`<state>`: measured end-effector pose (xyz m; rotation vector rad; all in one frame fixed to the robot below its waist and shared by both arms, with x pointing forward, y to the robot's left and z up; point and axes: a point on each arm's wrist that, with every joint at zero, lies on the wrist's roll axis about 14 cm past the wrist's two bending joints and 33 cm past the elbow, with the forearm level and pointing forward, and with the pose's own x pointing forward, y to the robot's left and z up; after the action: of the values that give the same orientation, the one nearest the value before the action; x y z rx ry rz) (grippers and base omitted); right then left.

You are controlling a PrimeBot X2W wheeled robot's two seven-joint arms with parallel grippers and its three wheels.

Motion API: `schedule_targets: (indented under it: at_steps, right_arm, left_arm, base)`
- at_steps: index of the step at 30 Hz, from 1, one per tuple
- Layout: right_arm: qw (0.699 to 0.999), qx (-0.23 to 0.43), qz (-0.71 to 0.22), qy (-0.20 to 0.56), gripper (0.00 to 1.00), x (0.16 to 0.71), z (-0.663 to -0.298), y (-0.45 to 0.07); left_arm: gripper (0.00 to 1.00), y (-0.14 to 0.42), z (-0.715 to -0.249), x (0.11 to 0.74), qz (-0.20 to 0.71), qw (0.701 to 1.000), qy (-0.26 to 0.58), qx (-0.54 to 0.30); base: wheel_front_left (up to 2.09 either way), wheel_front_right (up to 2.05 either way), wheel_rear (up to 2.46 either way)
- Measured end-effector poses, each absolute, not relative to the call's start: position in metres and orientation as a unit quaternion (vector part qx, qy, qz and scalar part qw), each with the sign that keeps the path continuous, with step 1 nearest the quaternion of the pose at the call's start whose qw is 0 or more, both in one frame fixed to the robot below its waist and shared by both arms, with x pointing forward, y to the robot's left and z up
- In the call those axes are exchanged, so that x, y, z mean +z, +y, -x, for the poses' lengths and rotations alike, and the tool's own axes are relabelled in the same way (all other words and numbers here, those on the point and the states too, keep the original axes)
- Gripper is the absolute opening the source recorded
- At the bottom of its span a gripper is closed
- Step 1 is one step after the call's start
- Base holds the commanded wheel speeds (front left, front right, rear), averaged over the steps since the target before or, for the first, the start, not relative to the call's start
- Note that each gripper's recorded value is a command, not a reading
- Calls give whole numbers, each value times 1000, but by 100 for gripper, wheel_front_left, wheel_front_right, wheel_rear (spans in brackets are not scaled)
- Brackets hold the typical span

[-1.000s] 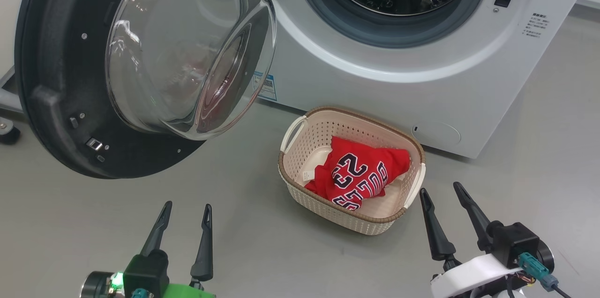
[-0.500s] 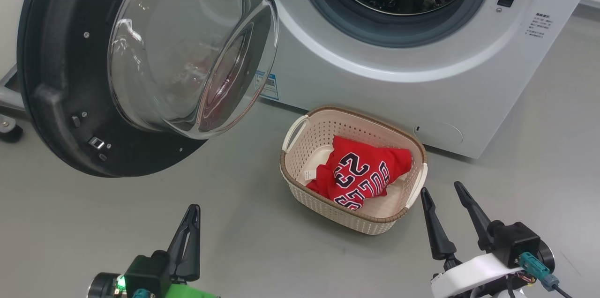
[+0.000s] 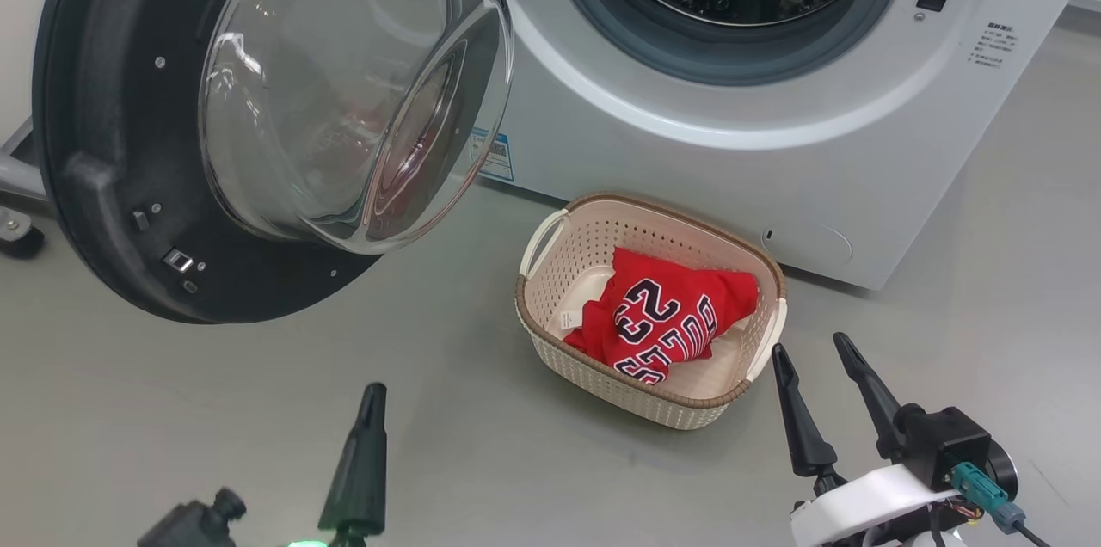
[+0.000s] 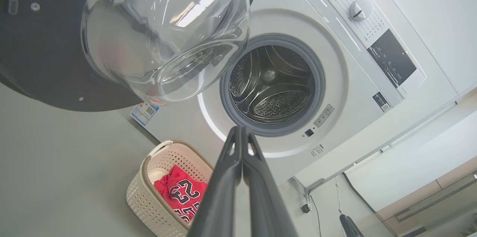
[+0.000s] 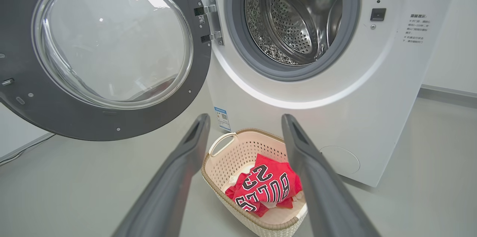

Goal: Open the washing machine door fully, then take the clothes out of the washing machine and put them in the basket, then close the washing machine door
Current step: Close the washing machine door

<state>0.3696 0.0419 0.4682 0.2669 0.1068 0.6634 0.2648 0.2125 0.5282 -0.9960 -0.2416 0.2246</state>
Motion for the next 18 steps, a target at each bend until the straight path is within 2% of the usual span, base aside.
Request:
schedule_targets:
  at_steps: [7, 8, 9, 10, 13, 18]
  right_arm:
    - [936, 321, -131, 53, 100, 467, -370, 40]
    - [936, 321, -131, 53, 100, 467, -370, 40]
    - [937, 320, -131, 53, 100, 467, -370, 39]
    - [937, 320, -131, 53, 100, 467, -370, 39]
    - [937, 318, -131, 53, 100, 467, -370, 37]
    - [938, 317, -132, 54, 100, 466, -370, 37]
  left_arm:
    - [0, 217, -256, 542, 615, 765, -158, 108]
    - [0, 217, -256, 542, 615, 765, -158, 108]
    - [0, 234, -258, 551, 640, 737, -185, 113]
    - [0, 234, -258, 551, 640, 737, -185, 113]
    - [0, 264, -262, 575, 654, 709, -239, 109]
    - [0, 300, -257, 602, 640, 697, -304, 114]
  base:
    - [0, 0, 0]
    - [0, 0, 0]
    - [0, 0, 0]
    - [0, 0, 0]
    - [0, 0, 0]
    - [0, 0, 0]
